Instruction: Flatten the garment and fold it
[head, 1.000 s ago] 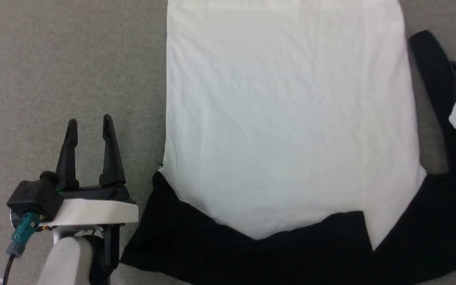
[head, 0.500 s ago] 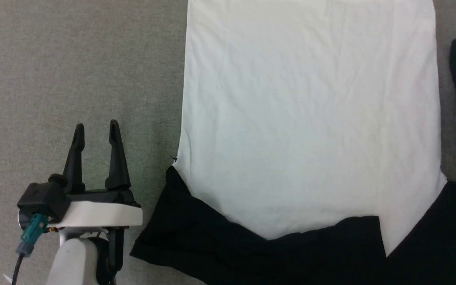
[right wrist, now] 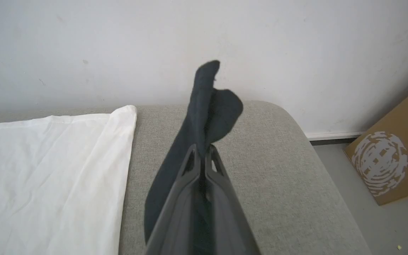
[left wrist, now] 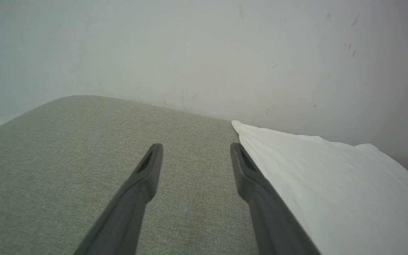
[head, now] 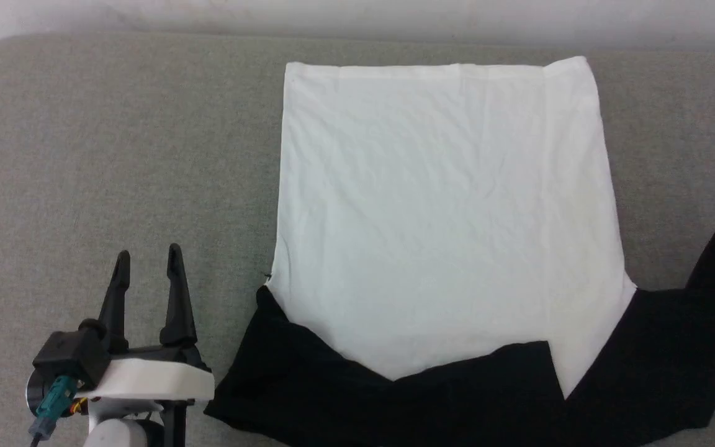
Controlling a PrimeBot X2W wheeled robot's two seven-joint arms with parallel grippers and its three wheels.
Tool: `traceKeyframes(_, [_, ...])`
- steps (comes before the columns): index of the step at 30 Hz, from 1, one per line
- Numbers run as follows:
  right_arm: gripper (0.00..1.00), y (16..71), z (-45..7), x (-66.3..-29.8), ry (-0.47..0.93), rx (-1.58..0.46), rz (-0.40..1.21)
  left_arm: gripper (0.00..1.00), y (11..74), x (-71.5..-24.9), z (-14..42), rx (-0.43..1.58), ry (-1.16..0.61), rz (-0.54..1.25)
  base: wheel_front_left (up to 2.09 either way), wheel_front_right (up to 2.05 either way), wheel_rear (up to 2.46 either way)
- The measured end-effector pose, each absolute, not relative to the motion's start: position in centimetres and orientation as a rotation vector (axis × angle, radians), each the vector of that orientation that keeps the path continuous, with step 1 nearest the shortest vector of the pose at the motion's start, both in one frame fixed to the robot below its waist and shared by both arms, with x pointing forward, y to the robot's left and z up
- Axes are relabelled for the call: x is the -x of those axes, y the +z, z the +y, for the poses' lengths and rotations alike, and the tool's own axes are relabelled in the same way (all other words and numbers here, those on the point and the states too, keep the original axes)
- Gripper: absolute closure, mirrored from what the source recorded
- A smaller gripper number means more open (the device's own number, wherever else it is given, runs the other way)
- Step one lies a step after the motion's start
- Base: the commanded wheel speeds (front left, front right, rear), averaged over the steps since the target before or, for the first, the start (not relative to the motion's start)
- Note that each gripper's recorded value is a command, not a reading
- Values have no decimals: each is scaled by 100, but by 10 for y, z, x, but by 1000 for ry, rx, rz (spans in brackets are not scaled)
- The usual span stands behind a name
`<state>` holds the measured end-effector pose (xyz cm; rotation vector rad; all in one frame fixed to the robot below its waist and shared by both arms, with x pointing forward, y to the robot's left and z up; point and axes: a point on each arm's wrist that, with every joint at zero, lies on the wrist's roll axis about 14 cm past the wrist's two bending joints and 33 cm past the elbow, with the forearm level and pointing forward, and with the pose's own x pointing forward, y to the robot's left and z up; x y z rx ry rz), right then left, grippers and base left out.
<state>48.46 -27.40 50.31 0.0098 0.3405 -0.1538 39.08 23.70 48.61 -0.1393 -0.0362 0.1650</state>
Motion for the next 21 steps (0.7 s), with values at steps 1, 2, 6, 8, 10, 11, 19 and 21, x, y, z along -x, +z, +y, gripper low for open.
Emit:
traceKeyframes(1, [100,518,-273,-478,-154,-7,310,0,489,-389,235,143,159,-43,0,0,0])
traceKeyframes(2, [100,531,-270,-472,-152,-5,283,0,491,-387,233,145,155,-50,0,0,0])
traceKeyframes(6, [100,579,-251,-444,-114,20,195,0,502,-381,227,147,134,-78,0,0,0])
traceKeyframes(8, [100,595,-236,-432,-76,36,170,0,508,-381,224,150,123,-94,0,0,0])
traceKeyframes(10, [100,607,-215,-422,-16,46,153,0,511,-380,221,153,113,-105,0,0,0])
traceKeyframes(11, [100,611,-204,-418,15,50,149,0,513,-380,220,154,106,-109,0,0,0])
traceKeyframes(19, [100,584,-97,-397,358,64,261,0,515,-378,216,159,92,-114,0,0,0])
traceKeyframes(21, [100,562,-70,-390,449,50,334,0,513,-377,216,160,89,-109,0,0,0])
